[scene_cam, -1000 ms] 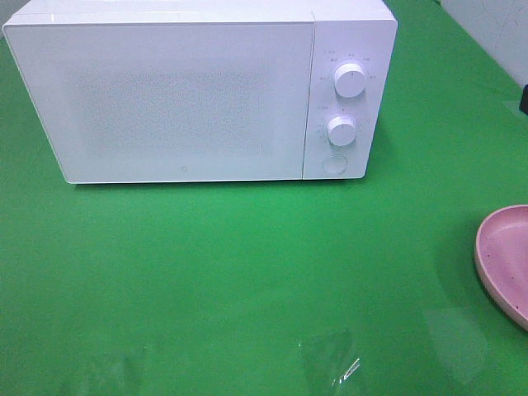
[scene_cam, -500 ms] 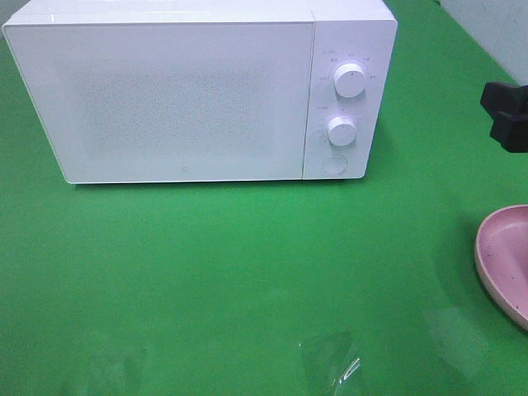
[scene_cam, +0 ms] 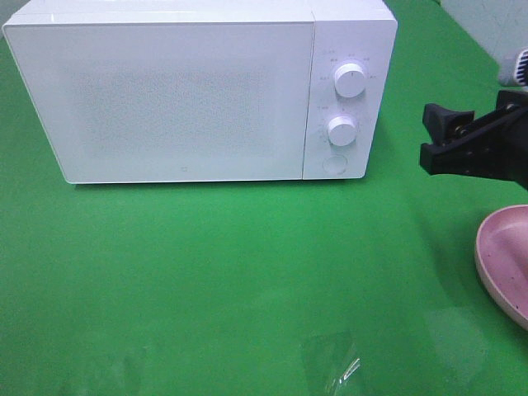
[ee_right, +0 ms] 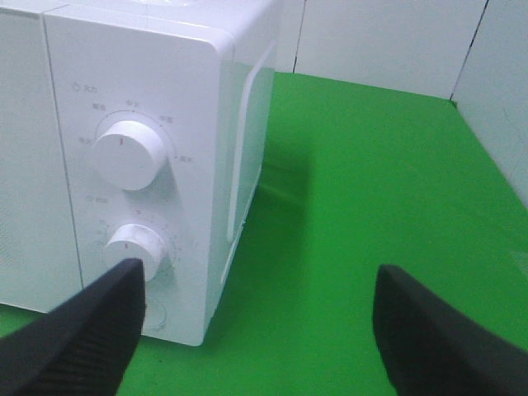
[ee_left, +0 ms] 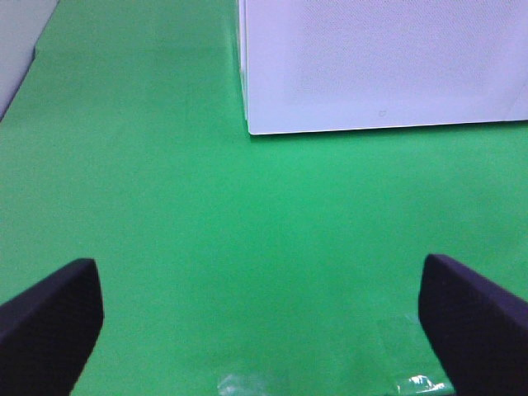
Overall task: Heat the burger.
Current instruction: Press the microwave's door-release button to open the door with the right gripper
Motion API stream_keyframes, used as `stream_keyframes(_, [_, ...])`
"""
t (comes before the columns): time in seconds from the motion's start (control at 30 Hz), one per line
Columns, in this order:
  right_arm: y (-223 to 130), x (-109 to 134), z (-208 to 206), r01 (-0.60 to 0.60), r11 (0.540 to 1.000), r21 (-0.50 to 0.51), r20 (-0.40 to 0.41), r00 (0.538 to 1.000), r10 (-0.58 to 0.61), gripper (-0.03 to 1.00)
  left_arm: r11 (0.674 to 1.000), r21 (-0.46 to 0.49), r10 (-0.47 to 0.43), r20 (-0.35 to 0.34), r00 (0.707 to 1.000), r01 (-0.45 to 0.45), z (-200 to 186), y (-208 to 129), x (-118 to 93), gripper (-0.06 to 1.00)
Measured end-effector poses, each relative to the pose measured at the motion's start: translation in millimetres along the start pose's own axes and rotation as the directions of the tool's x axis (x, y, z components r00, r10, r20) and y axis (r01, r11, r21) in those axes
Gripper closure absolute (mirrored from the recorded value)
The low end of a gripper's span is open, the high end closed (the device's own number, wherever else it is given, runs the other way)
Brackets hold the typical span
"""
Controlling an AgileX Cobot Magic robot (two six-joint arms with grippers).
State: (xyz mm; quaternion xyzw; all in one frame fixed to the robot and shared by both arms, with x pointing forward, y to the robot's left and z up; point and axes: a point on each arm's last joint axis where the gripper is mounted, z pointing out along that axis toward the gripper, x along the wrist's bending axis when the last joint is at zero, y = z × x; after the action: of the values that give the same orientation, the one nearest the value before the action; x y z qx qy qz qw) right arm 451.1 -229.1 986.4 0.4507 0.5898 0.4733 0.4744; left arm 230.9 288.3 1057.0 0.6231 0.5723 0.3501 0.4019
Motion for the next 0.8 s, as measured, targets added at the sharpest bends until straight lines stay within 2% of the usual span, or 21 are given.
stream_keyframes(0.1, [-5, 12, 2, -0.007, 1.000, -0.004, 0.003, 1.000, 0.007, 0.24, 1.000, 0.000, 0.000, 0.000, 1.000, 0.000, 0, 0, 0, -0.01])
stream_keyframes(0.13, [-10, 22, 3, -0.016, 1.000, -0.003, 0.003, 1.000, 0.016, 0.24, 1.000, 0.000, 0.000, 0.000, 1.000, 0.000, 0, 0, 0, -0.01])
stream_keyframes(0.3, [-19, 34, 2, -0.023, 1.000, 0.012, 0.009, 1.000, 0.023, 0.24, 1.000, 0.000, 0.000, 0.000, 1.000, 0.000, 0, 0, 0, -0.01])
stream_keyframes(0.37, [-28, 48, 0, -0.026, 0.999, 0.027, 0.024, 0.999, 0.025, 0.24, 1.000, 0.000, 0.000, 0.000, 1.000, 0.000, 0, 0, 0, -0.01])
stream_keyframes(0.6, [-36, 65, -2, -0.023, 0.998, 0.057, 0.015, 1.000, 0.022, 0.24, 1.000, 0.000, 0.000, 0.000, 1.000, 0.000, 0, 0, 0, -0.01])
stream_keyframes(0.67, [-38, 77, 1, -0.023, 0.998, 0.067, -0.003, 1.000, 0.024, 0.24, 1.000, 0.000, 0.000, 0.000, 1.000, 0.000, 0, 0, 0, -0.01])
stream_keyframes(0.8, [-41, 81, 4, -0.059, 0.995, 0.078, 0.001, 0.998, 0.059, 0.24, 1.000, 0.000, 0.000, 0.000, 1.000, 0.000, 0, 0, 0, -0.01])
